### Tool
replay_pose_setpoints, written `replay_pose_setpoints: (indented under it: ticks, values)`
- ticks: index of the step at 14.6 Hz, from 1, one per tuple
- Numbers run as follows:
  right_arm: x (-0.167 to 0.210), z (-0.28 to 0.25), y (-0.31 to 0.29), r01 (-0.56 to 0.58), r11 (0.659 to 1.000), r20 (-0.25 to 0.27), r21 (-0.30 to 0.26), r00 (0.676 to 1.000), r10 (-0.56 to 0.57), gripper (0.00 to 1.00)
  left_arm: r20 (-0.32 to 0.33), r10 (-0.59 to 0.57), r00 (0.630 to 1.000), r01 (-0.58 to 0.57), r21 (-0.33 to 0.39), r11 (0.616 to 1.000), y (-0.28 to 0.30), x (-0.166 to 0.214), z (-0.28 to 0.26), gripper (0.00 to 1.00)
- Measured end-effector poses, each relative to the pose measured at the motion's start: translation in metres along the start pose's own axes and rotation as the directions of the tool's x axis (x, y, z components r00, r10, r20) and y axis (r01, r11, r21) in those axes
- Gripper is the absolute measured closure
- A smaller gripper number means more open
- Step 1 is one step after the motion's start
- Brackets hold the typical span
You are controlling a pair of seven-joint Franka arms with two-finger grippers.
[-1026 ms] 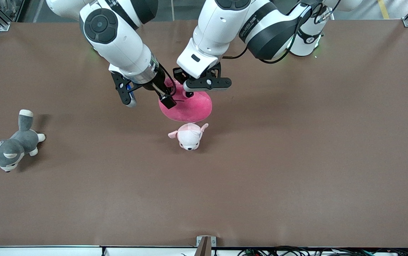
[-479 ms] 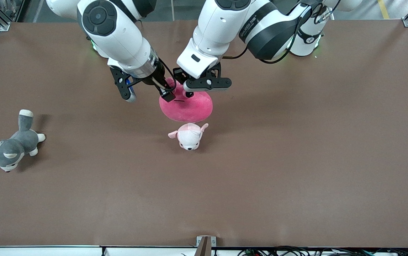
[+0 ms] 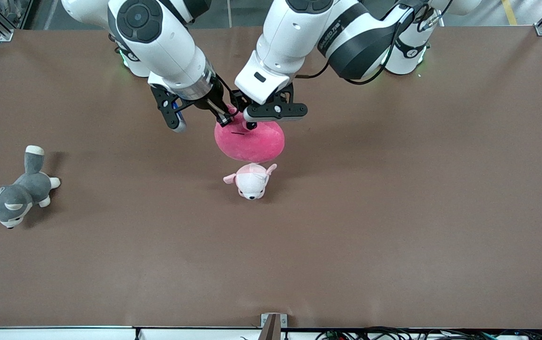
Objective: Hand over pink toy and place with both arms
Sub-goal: 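Grasp the held pink plush with the right gripper beside the left gripper, then open the left gripper and withdraw while the right gripper carries the plush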
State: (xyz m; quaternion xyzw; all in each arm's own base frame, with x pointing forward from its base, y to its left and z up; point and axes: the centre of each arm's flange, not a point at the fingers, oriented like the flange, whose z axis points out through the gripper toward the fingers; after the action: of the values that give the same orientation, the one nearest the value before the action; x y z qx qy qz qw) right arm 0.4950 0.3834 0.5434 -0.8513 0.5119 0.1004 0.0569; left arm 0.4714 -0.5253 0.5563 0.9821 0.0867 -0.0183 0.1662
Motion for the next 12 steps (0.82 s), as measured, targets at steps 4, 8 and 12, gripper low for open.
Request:
replay_pose_setpoints:
  ticks: [4,8,12]
  values:
    - [0.0016,-0.0018,0.0001,-0.003,1.000,0.000,0.003,1.000,0.003,0.82,0.000,0.000,1.000,0.000,-0.001,1.000,0.0001,-0.0001,0.0000,0.91]
    - [0.0017,-0.0019,0.0001,-0.003,1.000,0.000,0.003,1.000,0.003,0.82,-0.001,0.000,1.000,0.000,-0.001,1.000,0.0002,0.0000,-0.0001,0.88]
    - [0.0057,-0.0011,0.0000,0.004,1.000,-0.003,0.000,1.000,-0.004,0.82,-0.052,0.040,0.998,-0.039,0.027,0.999,0.0046,-0.0066,-0.0002,0.52]
